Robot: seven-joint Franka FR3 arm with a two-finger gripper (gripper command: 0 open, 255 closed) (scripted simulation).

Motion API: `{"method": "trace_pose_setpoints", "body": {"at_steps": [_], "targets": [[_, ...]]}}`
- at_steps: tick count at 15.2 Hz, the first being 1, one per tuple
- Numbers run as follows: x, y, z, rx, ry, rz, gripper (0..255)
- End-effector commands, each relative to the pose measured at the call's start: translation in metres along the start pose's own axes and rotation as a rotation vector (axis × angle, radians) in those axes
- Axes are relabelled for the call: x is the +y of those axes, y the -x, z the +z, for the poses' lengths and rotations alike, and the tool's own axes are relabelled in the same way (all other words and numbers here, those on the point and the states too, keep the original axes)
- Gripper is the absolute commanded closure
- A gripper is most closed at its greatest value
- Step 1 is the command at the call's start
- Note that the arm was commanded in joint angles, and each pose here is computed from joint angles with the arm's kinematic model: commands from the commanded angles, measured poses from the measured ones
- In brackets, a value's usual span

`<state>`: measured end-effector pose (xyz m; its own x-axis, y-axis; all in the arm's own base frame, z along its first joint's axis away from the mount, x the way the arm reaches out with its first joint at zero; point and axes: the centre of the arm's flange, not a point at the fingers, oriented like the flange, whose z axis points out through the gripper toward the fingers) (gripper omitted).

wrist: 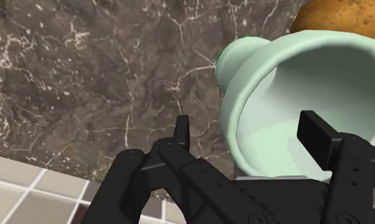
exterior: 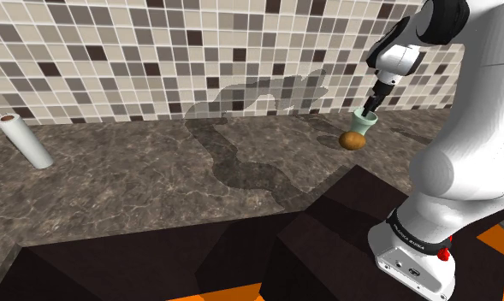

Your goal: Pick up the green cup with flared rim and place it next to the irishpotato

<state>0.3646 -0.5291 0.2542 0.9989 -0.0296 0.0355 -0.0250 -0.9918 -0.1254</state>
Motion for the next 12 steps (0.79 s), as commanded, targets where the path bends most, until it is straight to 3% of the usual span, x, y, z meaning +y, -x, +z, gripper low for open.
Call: {"method": "trace_pose_setpoints", "body": {"at_steps": [1, 3, 7, 12], "targets": [[0.0, 0.0, 0.0, 0.0, 0.0, 0.0, 0], [0.0, 0.0, 0.0, 0.0, 0.0, 0.0, 0], [0.0, 0.0, -0.05, 0.0, 0.0, 0.0, 0], [0.0, 0.0, -0.05, 0.0, 0.0, 0.0, 0]]}}
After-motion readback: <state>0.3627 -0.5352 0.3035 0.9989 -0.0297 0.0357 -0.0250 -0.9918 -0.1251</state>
